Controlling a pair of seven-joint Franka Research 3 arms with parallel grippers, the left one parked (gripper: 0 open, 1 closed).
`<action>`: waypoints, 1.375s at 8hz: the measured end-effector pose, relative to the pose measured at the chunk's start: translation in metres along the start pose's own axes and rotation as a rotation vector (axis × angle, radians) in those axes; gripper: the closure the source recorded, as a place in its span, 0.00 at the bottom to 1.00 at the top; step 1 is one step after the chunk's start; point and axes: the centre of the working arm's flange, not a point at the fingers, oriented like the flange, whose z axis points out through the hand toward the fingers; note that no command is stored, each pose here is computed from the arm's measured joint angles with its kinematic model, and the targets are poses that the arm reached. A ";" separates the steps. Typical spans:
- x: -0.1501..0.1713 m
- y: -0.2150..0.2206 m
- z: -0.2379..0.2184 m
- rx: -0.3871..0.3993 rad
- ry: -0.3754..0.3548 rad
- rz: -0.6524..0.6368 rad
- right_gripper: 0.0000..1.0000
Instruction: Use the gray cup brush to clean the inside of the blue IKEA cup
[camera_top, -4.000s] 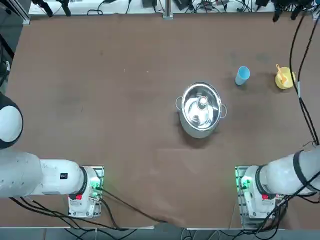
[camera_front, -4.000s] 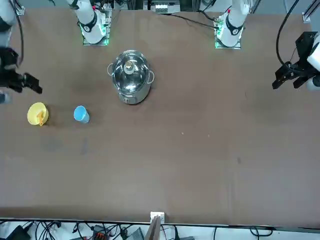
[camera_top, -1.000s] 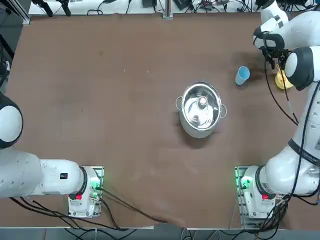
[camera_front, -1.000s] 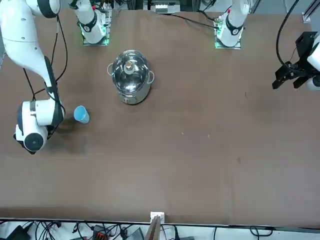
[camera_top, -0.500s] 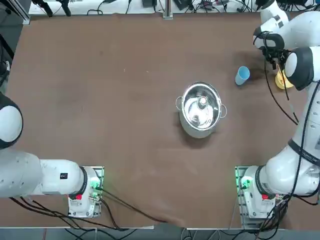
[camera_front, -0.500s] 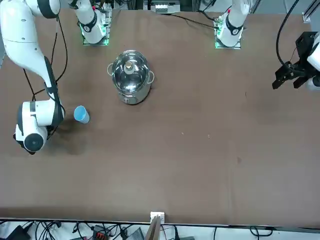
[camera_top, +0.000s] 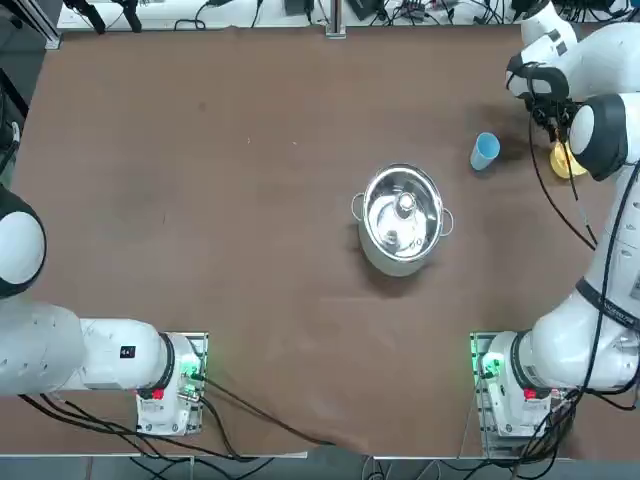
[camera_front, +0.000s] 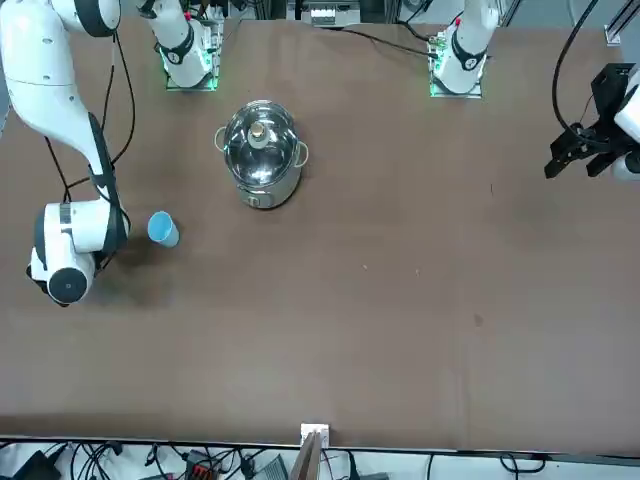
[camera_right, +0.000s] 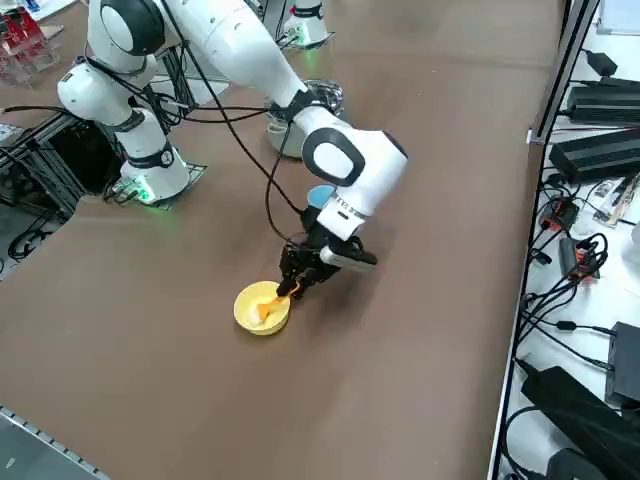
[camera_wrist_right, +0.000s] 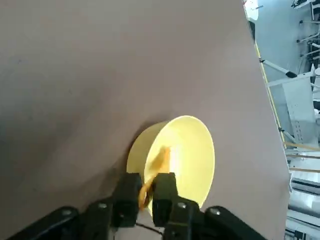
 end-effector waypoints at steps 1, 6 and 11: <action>0.002 0.002 -0.003 -0.003 -0.001 0.005 0.88; 0.031 0.050 -0.073 0.025 0.013 0.039 0.95; -0.003 0.156 -0.218 0.314 -0.035 -0.130 0.95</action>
